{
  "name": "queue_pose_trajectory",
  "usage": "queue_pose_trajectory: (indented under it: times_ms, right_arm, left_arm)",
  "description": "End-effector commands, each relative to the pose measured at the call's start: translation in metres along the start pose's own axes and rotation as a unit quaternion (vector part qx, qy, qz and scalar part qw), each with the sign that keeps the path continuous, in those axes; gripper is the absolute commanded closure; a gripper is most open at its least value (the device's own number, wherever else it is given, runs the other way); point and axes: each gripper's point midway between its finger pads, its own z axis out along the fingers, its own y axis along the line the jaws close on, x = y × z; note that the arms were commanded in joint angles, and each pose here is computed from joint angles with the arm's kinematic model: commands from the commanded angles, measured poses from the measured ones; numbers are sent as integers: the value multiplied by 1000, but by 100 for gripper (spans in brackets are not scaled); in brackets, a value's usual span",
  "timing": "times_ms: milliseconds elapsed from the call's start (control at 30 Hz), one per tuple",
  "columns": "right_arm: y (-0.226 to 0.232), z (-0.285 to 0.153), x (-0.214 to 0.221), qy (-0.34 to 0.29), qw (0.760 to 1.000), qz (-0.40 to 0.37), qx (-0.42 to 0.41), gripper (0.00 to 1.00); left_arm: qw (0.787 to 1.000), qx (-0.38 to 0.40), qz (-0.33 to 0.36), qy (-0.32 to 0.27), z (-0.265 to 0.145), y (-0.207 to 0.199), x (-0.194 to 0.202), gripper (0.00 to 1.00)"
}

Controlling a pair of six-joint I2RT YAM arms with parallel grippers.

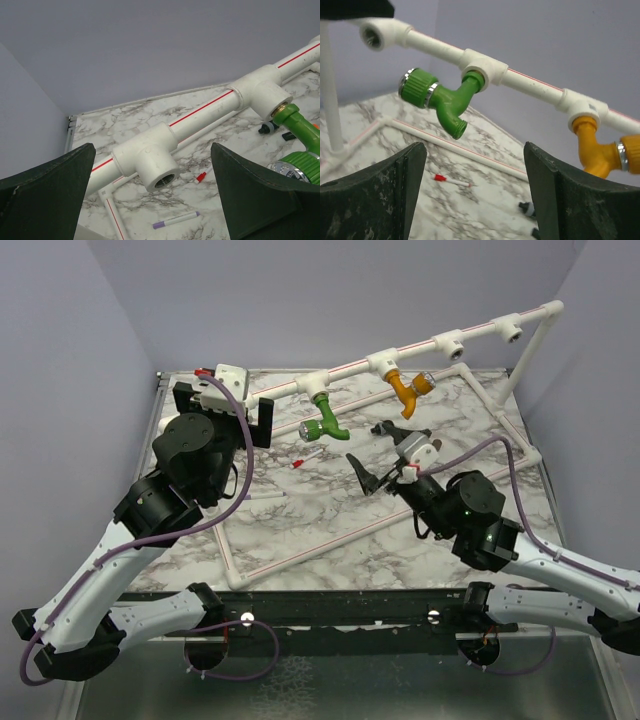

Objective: Install the water faucets

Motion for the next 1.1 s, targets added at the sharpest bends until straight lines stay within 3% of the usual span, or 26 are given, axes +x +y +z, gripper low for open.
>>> queue_pose_trajectory:
  times_ms: [0, 300, 567, 900, 1067]
  right_arm:
    - [19, -6, -8, -31, 969, -218, -110, 16]
    - [19, 14, 8, -25, 889, -442, -115, 11]
    - [18, 43, 13, -15, 828, -554, -83, 11]
    - [23, 67, 12, -18, 809, -585, -57, 15]
    - [26, 76, 11, -18, 811, -583, -50, 24]
  left_arm:
    - [1000, -11, -13, -4, -4, 6, -8, 1]
    - [1000, -22, -9, -1, -4, 10, -6, 1]
    - [1000, -25, -2, 0, -5, 12, -6, 1]
    - [1000, -29, 5, -1, -7, 16, -6, 1]
    - [1000, -29, 7, -1, -7, 15, -4, 1]
